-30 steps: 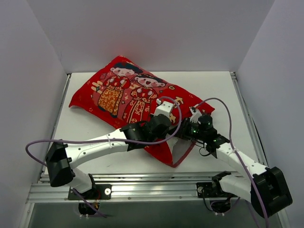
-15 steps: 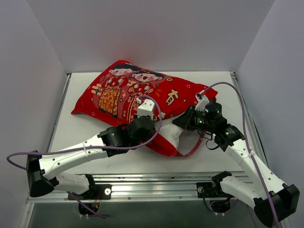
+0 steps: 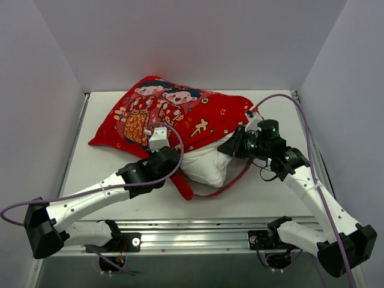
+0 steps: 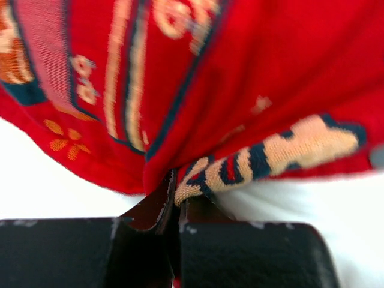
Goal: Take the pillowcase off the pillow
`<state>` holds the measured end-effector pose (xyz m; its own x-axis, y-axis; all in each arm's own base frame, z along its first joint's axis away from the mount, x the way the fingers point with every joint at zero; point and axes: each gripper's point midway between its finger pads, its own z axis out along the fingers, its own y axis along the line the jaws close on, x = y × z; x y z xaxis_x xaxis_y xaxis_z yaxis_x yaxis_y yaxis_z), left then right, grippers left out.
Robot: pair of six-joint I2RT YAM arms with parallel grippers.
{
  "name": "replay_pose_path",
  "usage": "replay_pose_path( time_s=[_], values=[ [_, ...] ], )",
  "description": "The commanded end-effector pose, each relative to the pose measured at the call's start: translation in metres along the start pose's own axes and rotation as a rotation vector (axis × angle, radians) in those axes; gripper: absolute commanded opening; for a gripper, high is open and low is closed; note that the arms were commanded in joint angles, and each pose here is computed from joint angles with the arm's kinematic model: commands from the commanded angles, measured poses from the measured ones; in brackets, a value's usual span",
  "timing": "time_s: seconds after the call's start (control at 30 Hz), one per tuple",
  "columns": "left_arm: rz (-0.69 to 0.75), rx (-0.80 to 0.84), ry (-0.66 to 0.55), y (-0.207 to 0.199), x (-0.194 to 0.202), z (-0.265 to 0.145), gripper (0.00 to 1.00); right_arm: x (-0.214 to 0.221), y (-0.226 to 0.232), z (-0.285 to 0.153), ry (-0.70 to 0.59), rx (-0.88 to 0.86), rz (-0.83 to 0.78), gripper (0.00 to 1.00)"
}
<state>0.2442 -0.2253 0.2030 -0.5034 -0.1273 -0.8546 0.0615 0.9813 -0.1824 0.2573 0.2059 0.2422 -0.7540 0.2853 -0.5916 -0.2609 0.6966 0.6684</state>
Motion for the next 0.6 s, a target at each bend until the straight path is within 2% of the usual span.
replay_pose_path(
  time_s=[0.0,0.2,0.27,0.3,0.43,0.5,0.57],
  values=[
    [0.07,-0.346,0.002,0.085,0.017,0.022,0.03,-0.106,0.065,-0.04,-0.379,-0.161,-0.109,0.0],
    [-0.002,-0.537,-0.126,0.119,0.01,0.049,0.08,-0.108,0.082,-0.059,-0.392,-0.201,-0.115,0.0],
    [-0.088,-0.618,-0.187,0.137,0.001,0.055,0.12,-0.105,0.088,-0.064,-0.389,-0.23,-0.115,0.0],
    [-0.116,-0.628,-0.209,0.14,-0.002,0.058,0.17,-0.1,0.086,-0.061,-0.372,-0.235,-0.098,0.0],
    [-0.169,-0.614,-0.272,0.14,-0.019,0.076,0.19,-0.082,0.082,-0.051,-0.307,-0.275,-0.075,0.0],
    [-0.201,-0.651,-0.331,0.147,-0.034,0.078,0.2,-0.076,0.079,-0.05,-0.286,-0.273,-0.074,0.0],
    [-0.205,-0.701,-0.334,0.162,-0.04,0.084,0.23,-0.072,0.072,-0.053,-0.291,-0.235,-0.081,0.0]
  ],
)
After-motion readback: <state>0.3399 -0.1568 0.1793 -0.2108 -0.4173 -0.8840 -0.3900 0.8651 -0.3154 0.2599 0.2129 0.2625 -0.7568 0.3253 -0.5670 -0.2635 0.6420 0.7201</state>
